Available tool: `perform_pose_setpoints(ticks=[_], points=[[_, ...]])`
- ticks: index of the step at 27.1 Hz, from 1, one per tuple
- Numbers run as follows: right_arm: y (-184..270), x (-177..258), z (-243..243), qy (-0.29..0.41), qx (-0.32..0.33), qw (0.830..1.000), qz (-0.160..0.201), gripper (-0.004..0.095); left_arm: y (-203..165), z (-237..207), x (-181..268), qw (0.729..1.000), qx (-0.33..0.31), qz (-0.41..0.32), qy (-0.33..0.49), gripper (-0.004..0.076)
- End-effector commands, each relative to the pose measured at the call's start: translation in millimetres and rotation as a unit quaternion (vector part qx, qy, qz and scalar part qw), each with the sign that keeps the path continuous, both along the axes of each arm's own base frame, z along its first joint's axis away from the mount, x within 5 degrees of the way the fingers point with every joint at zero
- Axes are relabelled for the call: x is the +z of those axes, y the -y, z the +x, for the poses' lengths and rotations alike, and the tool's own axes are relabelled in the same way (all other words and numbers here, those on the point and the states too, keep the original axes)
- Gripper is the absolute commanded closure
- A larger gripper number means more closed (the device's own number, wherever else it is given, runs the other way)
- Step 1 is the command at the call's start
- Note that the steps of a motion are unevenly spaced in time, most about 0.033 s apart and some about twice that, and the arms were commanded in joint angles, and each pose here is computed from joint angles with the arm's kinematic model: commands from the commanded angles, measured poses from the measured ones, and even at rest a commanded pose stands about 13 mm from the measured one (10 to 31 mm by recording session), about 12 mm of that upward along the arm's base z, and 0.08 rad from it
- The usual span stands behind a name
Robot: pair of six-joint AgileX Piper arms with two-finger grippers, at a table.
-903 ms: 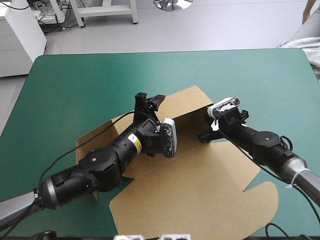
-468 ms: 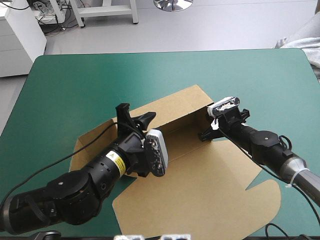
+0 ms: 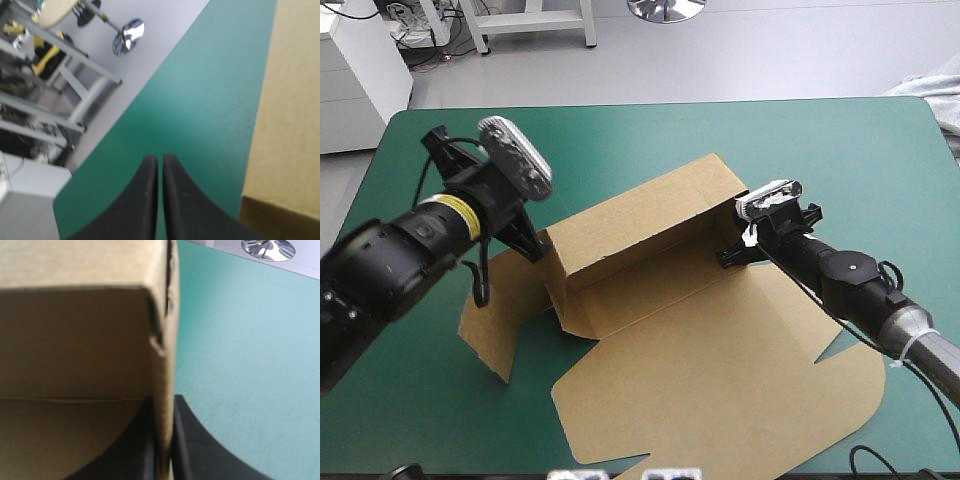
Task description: Fold the box
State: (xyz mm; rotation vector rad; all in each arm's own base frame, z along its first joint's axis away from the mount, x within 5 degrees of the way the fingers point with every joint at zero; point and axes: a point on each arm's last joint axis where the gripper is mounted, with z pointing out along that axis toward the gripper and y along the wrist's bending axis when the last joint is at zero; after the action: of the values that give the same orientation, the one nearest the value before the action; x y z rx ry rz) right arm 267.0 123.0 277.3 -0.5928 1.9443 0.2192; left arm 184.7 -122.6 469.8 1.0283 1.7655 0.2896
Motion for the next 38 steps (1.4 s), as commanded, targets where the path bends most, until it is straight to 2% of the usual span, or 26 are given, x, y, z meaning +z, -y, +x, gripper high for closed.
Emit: perform_pose_setpoints(ticks=[1,6,10,14,17,19,22,23,29,31,33,36,38], points=[[-0.7,21.2,-1.1,0.027,0.005,0.999,0.023,0.0927,-33.1,15.8,10.8,0.997,0.042,-0.069,-0.019,0.0708],[-0.9,21.2,-1.2,0.026,0.006,0.999,0.023,0.0927,-81.2,29.8,0.7,0.973,0.137,-0.157,-0.099,0.0711],[-2.9,21.1,-2.3,0.024,0.017,0.999,0.027,0.0927,-113.8,26.9,-7.2,0.939,0.216,-0.215,-0.160,0.0712],[-8.0,20.6,-5.7,0.021,0.054,0.998,0.025,0.0927,-134.5,24.3,-8.8,0.911,0.265,-0.264,-0.176,0.0712],[-10.9,19.0,-8.6,0.015,0.081,0.996,0.015,0.0927,-139.5,24.1,-8.3,0.906,0.273,-0.275,-0.172,0.0712],[-10.9,16.3,-10.3,0.010,0.097,0.995,-0.006,0.0927,-140.0,24.4,-8.0,0.906,0.275,-0.273,-0.169,0.0713],[-6.0,11.5,-11.8,-0.025,0.110,0.993,-0.017,0.0927,-139.7,24.6,-7.7,0.906,0.273,-0.275,-0.169,0.0715],[1.0,9.6,-12.3,-0.056,0.123,0.991,-0.023,0.0927,-139.5,24.7,-7.5,0.906,0.272,-0.277,-0.168,0.0715],[21.9,29.3,-9.0,-0.122,0.152,0.981,0.011,0.0927,-137.6,24.9,-7.0,0.905,0.265,-0.286,-0.170,0.0715],[26.3,43.4,-6.4,-0.133,0.146,0.980,0.035,0.0927,-137.2,25.0,-6.8,0.905,0.264,-0.288,-0.170,0.0716],[31.1,63.3,-2.6,-0.143,0.123,0.981,0.041,0.0927,-137.2,25.0,-6.8,0.905,0.264,-0.288,-0.170,0.0716],[37.0,81.3,1.2,-0.195,0.079,0.977,0.025,0.0925,-137.2,25.0,-6.8,0.905,0.264,-0.288,-0.170,0.0716],[37.7,86.5,4.8,-0.241,0.080,0.967,0.005,0.0925,-137.4,25.0,-6.8,0.905,0.264,-0.287,-0.169,0.0716]])
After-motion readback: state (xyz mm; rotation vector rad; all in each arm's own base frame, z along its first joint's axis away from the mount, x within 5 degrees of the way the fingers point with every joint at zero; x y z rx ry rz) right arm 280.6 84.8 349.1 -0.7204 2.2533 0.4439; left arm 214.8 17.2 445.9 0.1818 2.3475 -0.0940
